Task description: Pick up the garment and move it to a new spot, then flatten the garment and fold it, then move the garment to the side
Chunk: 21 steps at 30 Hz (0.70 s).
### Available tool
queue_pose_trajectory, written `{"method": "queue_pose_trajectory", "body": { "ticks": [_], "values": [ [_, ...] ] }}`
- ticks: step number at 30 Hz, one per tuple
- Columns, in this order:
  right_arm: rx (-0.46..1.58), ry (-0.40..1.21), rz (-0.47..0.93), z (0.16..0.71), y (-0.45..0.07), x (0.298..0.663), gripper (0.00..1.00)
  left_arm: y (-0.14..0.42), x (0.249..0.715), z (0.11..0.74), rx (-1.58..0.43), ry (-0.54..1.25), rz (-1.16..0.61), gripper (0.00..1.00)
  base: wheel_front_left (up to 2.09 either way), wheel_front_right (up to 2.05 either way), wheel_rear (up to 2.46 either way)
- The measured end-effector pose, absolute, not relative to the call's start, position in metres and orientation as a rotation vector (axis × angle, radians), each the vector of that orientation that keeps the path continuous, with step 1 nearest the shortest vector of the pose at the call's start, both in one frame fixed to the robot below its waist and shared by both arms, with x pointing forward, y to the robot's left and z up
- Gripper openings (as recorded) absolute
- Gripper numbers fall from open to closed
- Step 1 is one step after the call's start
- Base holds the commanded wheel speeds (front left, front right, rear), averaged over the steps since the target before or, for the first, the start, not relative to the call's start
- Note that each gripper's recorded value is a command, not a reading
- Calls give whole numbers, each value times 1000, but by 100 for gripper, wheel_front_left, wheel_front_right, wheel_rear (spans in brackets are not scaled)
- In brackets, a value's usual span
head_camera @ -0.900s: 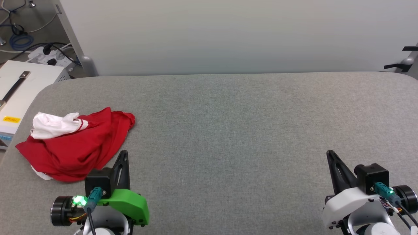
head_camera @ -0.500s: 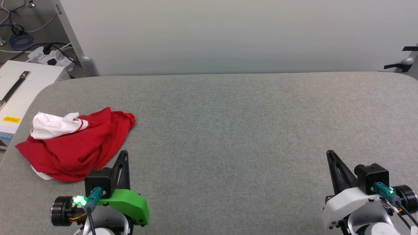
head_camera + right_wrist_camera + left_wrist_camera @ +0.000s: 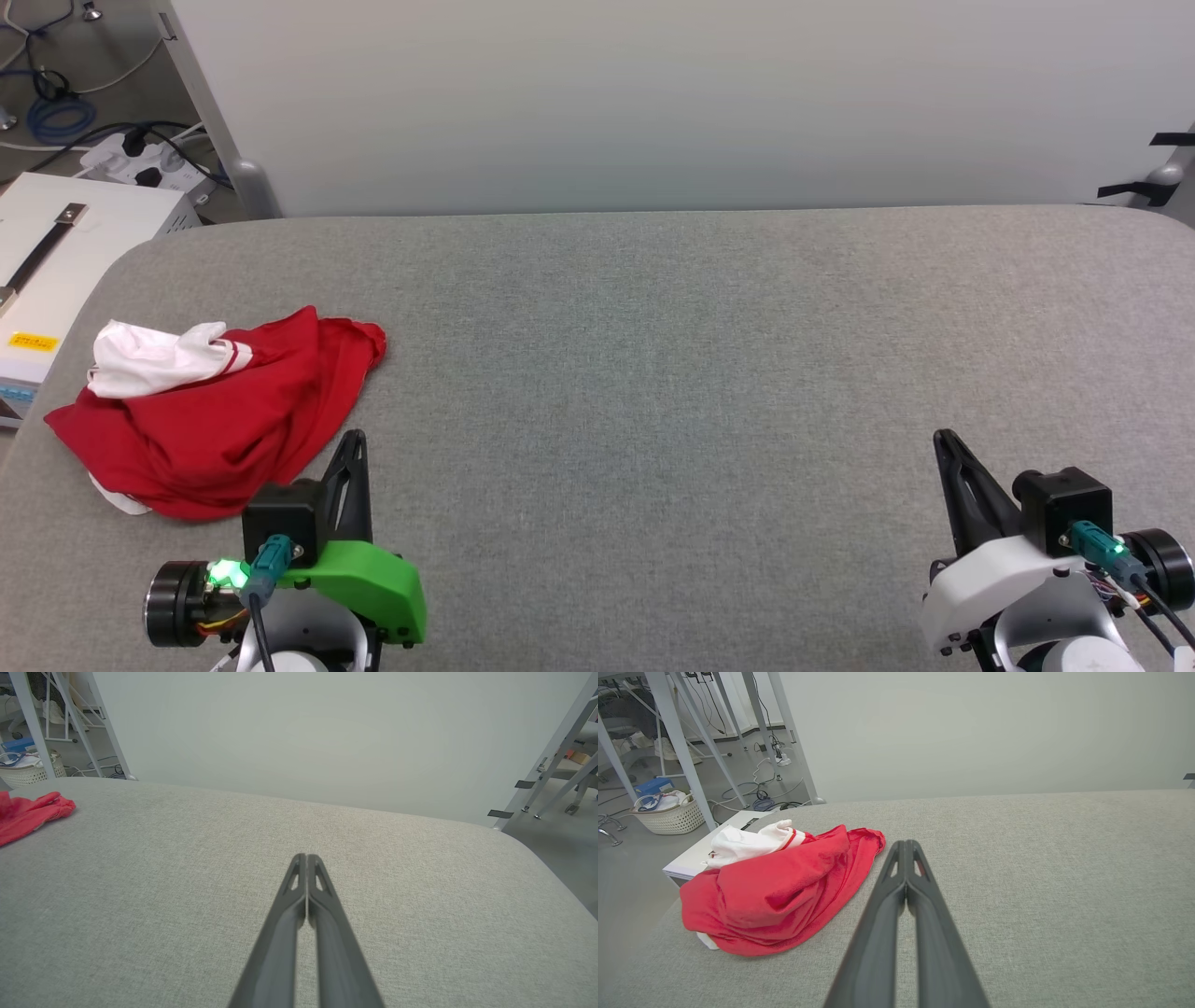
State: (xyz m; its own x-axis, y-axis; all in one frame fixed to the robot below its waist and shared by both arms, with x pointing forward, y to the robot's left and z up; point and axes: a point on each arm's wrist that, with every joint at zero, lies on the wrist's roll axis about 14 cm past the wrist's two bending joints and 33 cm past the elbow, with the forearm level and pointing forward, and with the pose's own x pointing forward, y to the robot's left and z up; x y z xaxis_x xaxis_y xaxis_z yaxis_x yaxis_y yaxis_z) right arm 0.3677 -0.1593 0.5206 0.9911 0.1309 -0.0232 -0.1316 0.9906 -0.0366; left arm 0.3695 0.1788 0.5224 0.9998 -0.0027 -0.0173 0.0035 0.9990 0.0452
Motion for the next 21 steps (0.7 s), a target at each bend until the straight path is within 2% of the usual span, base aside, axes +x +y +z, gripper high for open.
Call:
{"method": "queue_pose_trajectory", "body": {
  "ticks": [21],
  "values": [
    [-38,21,132,521,-159,368,0,179,370,522,45,17,-3,0,0,0,0]
  ]
}}
